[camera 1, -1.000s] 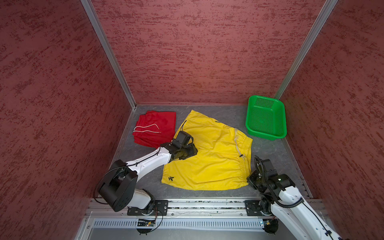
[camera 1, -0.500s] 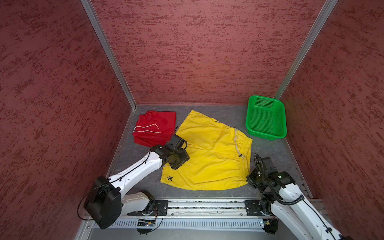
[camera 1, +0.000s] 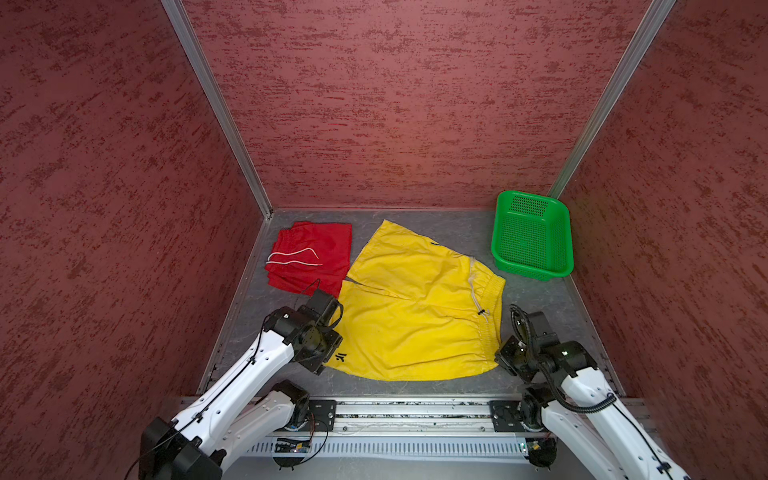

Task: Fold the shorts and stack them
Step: 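Grasp the near corners of the yellow shorts with both grippers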

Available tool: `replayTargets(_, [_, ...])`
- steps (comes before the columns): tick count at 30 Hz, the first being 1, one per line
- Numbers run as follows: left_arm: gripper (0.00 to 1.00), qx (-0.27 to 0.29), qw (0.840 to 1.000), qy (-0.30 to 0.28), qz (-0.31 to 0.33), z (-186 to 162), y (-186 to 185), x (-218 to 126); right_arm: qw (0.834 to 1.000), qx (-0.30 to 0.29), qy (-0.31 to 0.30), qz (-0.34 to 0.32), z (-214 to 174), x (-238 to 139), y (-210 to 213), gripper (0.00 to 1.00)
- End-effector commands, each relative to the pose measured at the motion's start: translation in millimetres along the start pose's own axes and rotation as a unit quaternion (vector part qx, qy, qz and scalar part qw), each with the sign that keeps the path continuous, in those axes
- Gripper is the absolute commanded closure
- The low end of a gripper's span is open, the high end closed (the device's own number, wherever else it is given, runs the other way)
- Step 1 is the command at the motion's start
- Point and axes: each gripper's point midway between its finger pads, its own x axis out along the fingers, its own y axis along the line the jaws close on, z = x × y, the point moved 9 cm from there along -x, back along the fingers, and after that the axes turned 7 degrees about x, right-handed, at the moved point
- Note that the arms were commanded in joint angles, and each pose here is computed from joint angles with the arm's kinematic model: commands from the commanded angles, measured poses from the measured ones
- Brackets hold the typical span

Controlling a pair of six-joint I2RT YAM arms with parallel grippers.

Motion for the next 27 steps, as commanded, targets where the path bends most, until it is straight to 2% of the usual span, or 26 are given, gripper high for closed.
replayTargets(1, [0.4,-0.006,0.999,-0.003,0.044,1,14,10,1.0,0.009,-0.013,-0.011,0,-5,-6,1.0])
replayTargets(3, [0.41,-0.005,0.999,-0.006,0.049,2,16,17,1.0,0.009,-0.01,-0.009,-1,-3,-8,1.0])
replayTargets(8, [0.41,0.024,1.0,-0.02,0.001,7,2,28,1.0,0.008,-0.008,-0.002,-3,-3,-9,1.0])
replayTargets(16, [0.42,0.011,1.0,-0.01,-0.002,9,2,51,1.0,0.006,-0.003,0.002,-1,0,-5,1.0])
replayTargets(21, [0.52,-0.005,1.0,-0.011,0.025,14,2,64,1.0,0.006,-0.002,-0.001,-2,0,-6,1.0])
replayTargets(24, [0.61,-0.005,0.999,-0.018,0.04,16,1,67,1.0,0.001,0.004,-0.004,-2,0,-6,1.0])
replayTargets(27, [0.84,-0.017,0.998,-0.029,0.055,18,5,62,1.0,-0.009,0.006,-0.014,-2,-2,-5,1.0])
